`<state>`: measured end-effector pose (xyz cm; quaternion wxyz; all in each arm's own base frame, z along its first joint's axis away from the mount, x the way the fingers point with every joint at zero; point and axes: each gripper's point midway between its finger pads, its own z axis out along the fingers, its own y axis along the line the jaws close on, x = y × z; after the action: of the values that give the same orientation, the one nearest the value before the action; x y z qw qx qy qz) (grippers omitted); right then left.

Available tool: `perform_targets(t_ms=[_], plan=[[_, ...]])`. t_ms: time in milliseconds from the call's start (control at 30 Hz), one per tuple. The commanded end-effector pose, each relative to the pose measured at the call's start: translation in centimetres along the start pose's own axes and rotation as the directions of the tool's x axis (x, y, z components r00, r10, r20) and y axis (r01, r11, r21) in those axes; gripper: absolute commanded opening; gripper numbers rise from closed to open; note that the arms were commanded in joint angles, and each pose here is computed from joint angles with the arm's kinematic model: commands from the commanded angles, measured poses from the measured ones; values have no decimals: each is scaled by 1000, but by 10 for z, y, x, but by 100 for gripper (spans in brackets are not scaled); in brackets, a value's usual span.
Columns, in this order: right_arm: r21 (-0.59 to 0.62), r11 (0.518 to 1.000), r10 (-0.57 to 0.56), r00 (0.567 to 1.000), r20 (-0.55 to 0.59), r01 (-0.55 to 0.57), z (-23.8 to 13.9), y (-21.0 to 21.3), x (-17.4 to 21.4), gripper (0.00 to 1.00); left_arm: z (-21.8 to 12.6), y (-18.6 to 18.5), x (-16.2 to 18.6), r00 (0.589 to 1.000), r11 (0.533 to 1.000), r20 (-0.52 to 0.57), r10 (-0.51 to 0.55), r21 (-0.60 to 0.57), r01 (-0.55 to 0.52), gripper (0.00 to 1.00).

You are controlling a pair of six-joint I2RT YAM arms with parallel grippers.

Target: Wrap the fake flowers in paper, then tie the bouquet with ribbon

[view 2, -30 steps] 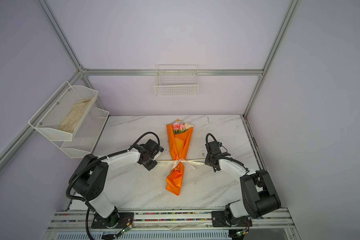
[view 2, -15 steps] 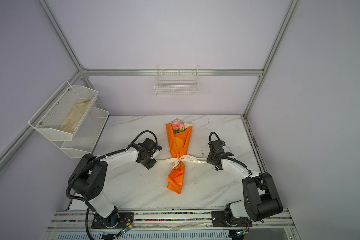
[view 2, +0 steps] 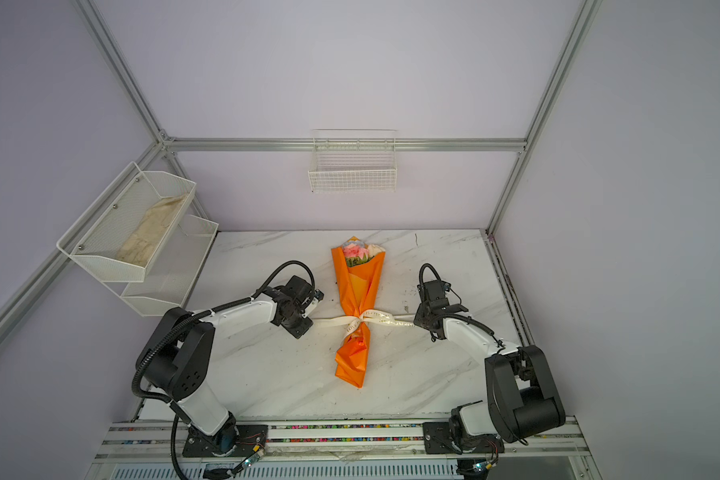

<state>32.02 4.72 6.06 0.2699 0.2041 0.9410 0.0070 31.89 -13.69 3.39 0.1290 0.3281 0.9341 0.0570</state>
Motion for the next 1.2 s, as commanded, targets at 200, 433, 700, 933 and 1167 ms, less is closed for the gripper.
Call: perform_targets(t_ms=[200,433,700,933,1167], plan=[[163,984,52,994,100,-68,-10,-45,-23,0,-1,38,49,982,987,-153,-114,-132,94,0],[166,983,60,993,99,-76,-10,-47,-24,0,0,43,52,976,983,-162,-149,-132,128,0],[155,984,68,993,96,-83,-10,-48,-25,0,-2,47,53,974,981,-164,-155,-139,133,0],[-145,989,-32,999,42,38,-12,5,-17,10,-30,4,-3,996,998,90,4,-64,2,25],[-325,945,-12,995,95,42,-43,33,-29,43,-92,28,-10,896,970,394,-204,-41,239,67]])
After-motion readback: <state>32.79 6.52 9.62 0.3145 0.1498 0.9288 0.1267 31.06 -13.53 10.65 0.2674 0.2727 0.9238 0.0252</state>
